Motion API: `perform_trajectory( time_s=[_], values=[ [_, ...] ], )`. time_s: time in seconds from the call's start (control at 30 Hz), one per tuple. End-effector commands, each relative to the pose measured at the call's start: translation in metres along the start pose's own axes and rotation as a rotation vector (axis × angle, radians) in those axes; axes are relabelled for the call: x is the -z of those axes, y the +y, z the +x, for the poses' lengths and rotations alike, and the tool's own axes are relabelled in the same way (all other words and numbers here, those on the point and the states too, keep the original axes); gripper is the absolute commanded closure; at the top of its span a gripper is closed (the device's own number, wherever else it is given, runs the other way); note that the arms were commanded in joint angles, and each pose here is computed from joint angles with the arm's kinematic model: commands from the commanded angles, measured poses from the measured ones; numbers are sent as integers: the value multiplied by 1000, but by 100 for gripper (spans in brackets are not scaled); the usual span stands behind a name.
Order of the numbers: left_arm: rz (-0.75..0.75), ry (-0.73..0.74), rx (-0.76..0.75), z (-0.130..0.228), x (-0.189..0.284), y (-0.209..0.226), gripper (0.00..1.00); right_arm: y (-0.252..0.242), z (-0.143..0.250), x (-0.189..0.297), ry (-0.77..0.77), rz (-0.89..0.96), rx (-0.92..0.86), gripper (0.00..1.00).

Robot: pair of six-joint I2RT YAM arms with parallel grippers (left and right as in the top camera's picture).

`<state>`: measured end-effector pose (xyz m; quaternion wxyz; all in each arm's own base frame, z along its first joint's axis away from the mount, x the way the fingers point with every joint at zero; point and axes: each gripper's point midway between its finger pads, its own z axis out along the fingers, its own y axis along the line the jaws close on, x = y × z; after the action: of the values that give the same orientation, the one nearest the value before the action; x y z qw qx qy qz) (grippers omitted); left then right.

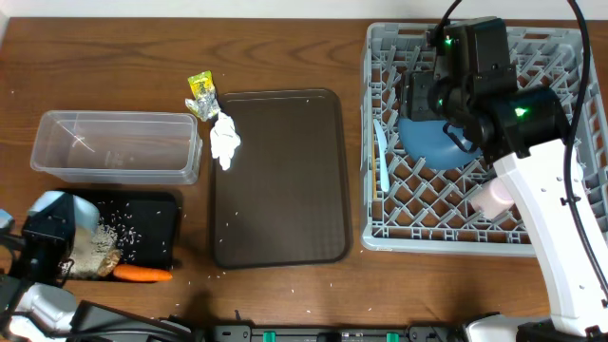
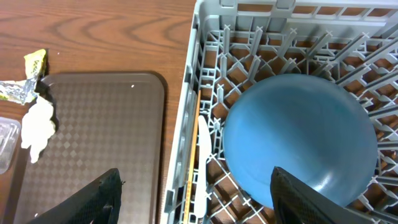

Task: Sort waste into correct bins and load items into the dishwasher rack
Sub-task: 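Tip the bowl with the left gripper to pour rice onto the black tray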

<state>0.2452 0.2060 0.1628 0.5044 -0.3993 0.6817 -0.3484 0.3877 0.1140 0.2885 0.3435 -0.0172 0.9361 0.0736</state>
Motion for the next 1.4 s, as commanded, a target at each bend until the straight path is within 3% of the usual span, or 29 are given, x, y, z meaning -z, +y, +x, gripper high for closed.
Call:
perform_trajectory(
  time_s=[0.0, 0.07, 0.1, 0.17, 0.23, 0.3, 0.33, 0.37, 0.43, 0.5, 0.53, 0.57, 0.63, 0.7, 0.73, 0.8, 0.87, 0.93, 0.97, 1.0, 1.03, 1.07, 1.1, 1.17, 1.2, 1.23, 1.27, 1.3, 1.37],
  values=[
    [70, 23, -119, 5, 0, -12, 94, -2, -1, 0, -2, 3, -3, 30],
    [-71, 1, -38, 6, -1, 15, 94, -2, -1, 0, -2, 3, -3, 30],
    [-45, 11, 51, 8, -1, 12, 93, -2, -1, 0, -3, 3, -3, 30],
    [102, 44, -17, 10, 2, -14, 94, -2, -1, 0, -2, 3, -10, 30],
    [14, 1, -74, 2, 1, 1, 94, -1, -1, 0, 0, -4, -10, 30],
    [-84, -21, 102, 2, 2, 20, 94, -1, -1, 0, -2, -4, -10, 30],
    [16, 12, 163, 6, 3, 4, 94, -1, -2, 0, -3, -4, -10, 30],
    [142, 46, 77, 7, 7, -20, 94, -1, -1, 0, -2, -5, -11, 30],
    [132, 16, -87, 0, 6, -20, 94, -1, -1, 0, 1, -4, -10, 30],
    [-57, -52, 11, -10, 5, 14, 94, -1, -1, 0, -1, -4, -10, 30],
    [-47, -48, 131, -7, 6, 14, 94, -1, -2, 0, -4, -5, -10, 30],
    [37, -13, 145, -4, 6, 0, 93, -1, -2, 0, -6, -5, -10, 30],
    [75, -4, -78, -3, 4, -10, 94, -1, -2, 0, -3, -6, -11, 30],
    [-16, -18, 84, -1, 1, 8, 94, -1, -2, 0, -3, -5, -10, 30],
    [57, 12, 96, 2, 2, -4, 94, -1, -2, 0, -3, -5, -10, 30],
    [106, 33, -75, 6, -2, -15, 94, -1, -2, 0, -3, -4, -10, 30],
    [161, 80, 15, 17, -1, -23, 94, 0, -2, 0, -3, -5, -10, 30],
    [265, 120, -65, 28, 2, -39, 94, -1, -1, 0, -2, -5, -10, 30],
    [204, 92, -120, 24, -1, -28, 94, -1, -2, 0, -4, -5, -10, 30],
    [78, 50, -105, 16, -4, -7, 94, 0, -3, 0, -8, -6, -10, 30],
    [-73, 1, 42, 8, -3, 19, 93, 0, -4, 0, -15, -8, -10, 30],
    [-88, -1, 196, 11, -3, 22, 94, 0, -5, 0, -17, -9, -11, 30],
    [-29, 29, 222, 15, -4, 12, 94, 0, -5, 0, -16, -9, -10, 30],
    [89, 84, 79, 23, -6, -11, 94, 0, -2, 0, -6, -6, -10, 30],
    [36, 63, 13, 19, -8, -2, 94, -1, -1, 0, -2, -5, -10, 30],
    [-82, 28, 68, 16, -9, 19, 94, -1, -1, 0, 0, -4, -10, 30],
    [-112, 20, 225, 18, -7, 24, 94, -1, -1, 0, 0, -4, -10, 30],
    [-49, 50, 305, 23, -7, 13, 94, -1, -1, 0, -1, -5, -10, 30],
    [26, 65, 57, 20, -11, -2, 94, -1, -1, 0, -1, -4, -10, 30]
  ],
)
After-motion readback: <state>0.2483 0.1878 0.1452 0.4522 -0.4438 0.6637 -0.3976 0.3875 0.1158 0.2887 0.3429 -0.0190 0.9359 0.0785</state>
